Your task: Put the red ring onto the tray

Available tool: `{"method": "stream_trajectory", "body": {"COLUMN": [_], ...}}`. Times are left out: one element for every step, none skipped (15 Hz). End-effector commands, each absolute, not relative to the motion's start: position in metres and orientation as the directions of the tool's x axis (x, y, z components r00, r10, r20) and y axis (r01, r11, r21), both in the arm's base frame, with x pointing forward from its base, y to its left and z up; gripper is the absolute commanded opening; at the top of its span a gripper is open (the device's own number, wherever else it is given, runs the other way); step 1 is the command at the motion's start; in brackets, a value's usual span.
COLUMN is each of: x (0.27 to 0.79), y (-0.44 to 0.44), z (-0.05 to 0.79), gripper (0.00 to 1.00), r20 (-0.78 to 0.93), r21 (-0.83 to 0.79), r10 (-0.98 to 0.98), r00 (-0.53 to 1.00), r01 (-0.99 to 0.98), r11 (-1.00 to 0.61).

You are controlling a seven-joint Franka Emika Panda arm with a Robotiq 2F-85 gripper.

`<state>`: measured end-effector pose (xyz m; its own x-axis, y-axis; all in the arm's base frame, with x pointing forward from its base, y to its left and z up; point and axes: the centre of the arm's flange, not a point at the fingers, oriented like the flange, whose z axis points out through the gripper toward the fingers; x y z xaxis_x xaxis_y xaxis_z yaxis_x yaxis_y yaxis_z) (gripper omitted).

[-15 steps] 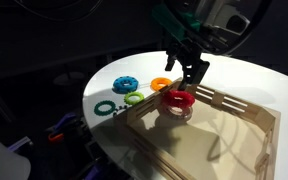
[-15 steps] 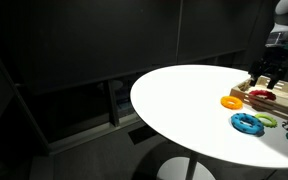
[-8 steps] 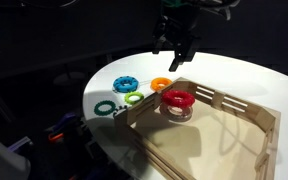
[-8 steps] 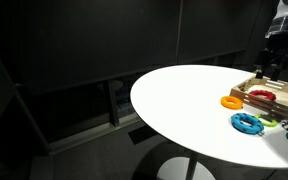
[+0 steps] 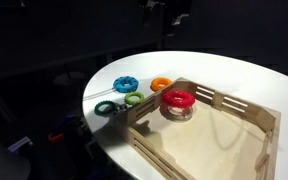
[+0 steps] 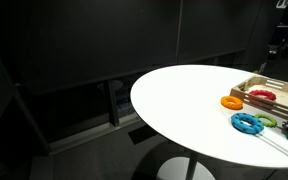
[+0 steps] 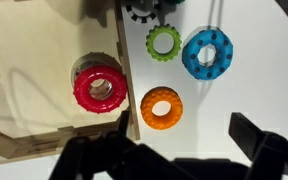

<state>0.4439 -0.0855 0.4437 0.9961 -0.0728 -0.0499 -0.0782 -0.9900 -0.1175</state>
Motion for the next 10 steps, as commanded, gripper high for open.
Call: {"method": "stream_trajectory", "body": {"x": [0.414,0.409,0.406,0.403,0.402,0.414,0.412,0.412,0.412,0.413], "y": [-0.068,-0.066,-0.064,-0.062,-0.061,-0.067,-0.066,-0.066,-0.066,-0.066], "z": [0.476,0.483,0.488,0.492,0.496,0.49,0.493,0.493,0.492,0.49], "gripper": [1.0,1.0,1.0,1.0,1.0,1.0,1.0,1.0,1.0,1.0], "r20": [0.042,0.064,0.078,0.091,0.101,0.066,0.074,0.074,0.071,0.066], "r21": [-0.084,-0.078,-0.075,-0.074,-0.079,-0.095,-0.094,-0.094,-0.094,-0.095], "r10": [-0.057,-0.06,-0.06,-0.063,-0.065,-0.049,-0.048,-0.048,-0.048,-0.049], "r00": [0.997,0.996,0.995,0.994,0.993,0.997,0.996,0.996,0.996,0.997], "r01": [-0.054,-0.055,-0.054,-0.056,-0.057,-0.042,-0.041,-0.041,-0.042,-0.042], "r11": [-0.995,-0.995,-0.996,-0.996,-0.995,-0.995,-0.995,-0.995,-0.995,-0.995]}}
